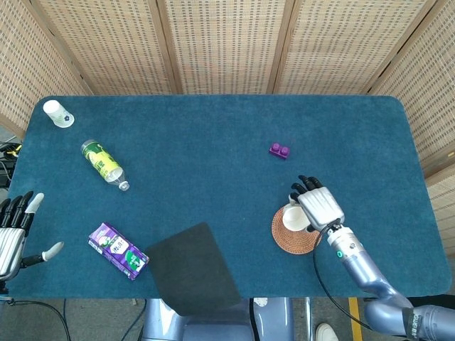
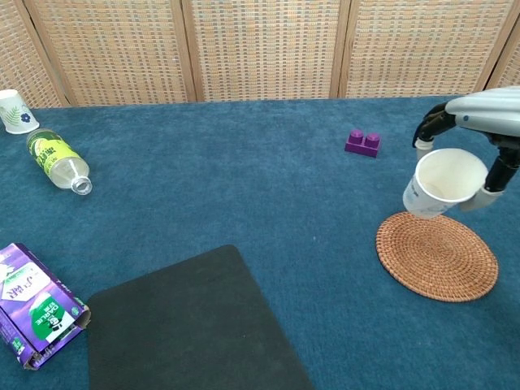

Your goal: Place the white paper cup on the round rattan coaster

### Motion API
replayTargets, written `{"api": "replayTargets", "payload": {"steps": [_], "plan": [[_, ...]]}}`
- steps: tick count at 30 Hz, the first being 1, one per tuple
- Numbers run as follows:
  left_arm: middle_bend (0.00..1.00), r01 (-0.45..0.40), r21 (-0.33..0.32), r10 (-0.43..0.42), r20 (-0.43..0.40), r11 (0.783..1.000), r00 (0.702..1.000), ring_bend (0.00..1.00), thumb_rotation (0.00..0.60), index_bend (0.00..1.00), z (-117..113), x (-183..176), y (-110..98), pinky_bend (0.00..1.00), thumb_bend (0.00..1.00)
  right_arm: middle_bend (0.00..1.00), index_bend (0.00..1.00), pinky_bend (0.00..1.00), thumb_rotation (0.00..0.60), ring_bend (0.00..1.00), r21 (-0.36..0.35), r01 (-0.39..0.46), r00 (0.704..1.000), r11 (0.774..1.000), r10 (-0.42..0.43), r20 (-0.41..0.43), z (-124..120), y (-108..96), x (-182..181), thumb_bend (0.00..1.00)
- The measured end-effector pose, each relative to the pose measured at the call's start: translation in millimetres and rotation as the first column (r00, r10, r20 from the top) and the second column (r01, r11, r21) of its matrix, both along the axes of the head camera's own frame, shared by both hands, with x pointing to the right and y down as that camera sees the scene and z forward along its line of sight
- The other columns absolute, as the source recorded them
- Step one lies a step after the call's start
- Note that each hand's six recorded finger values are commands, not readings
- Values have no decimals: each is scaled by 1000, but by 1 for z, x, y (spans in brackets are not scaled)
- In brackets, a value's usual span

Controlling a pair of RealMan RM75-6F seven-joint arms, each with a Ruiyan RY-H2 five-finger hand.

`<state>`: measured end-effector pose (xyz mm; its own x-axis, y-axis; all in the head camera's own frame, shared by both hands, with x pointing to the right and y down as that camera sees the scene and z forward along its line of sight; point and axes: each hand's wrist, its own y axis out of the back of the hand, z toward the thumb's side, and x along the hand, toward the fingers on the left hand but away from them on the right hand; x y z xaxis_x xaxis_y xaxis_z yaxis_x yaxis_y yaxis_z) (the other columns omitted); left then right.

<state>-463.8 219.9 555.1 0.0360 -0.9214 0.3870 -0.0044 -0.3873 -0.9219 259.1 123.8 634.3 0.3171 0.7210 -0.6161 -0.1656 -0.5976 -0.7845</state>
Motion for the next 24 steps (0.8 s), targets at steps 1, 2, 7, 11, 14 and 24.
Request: {"api": "replayTargets", "payload": {"steps": [1, 2, 7, 11, 14, 24], "plan": [[0, -2, -1, 2, 0, 1000, 1000, 0, 0, 0, 0, 1, 0, 0, 62, 189, 418, 121, 600, 71, -10, -6, 1000, 1000, 6, -6, 1, 2, 3, 31], [0, -4, -1, 4, 0, 1000, 1000, 0, 0, 0, 0, 1, 0, 0, 62, 188, 418, 121, 600, 71, -24, -13, 1000, 1000, 13, -8, 3, 4, 6, 31], [0, -5, -1, 5, 1, 1000, 1000, 0, 0, 0, 1, 2, 1, 0, 62, 180, 418, 121, 600, 70, -87, -36, 999, 996, 35, -9, 11, 12, 12, 32], [0, -4, -4, 4, 3, 1000, 1000, 0, 0, 0, 2, 2, 1, 0, 63, 180, 418, 121, 600, 70, -105, -36, 999, 994, 36, 6, 14, 13, 7, 31], [0, -5, -3, 5, 4, 1000, 1000, 0, 0, 0, 2, 2, 1, 0, 62, 180, 418, 121, 600, 70, -113, -31, 999, 993, 34, 23, 15, 13, 0, 32], [0, 3, 3, -3, 0, 1000, 1000, 0, 0, 0, 0, -1, 0, 0, 61, 175, 414, 121, 600, 70, -178, -51, 999, 983, 49, -16, 34, 18, 1, 32]]}}
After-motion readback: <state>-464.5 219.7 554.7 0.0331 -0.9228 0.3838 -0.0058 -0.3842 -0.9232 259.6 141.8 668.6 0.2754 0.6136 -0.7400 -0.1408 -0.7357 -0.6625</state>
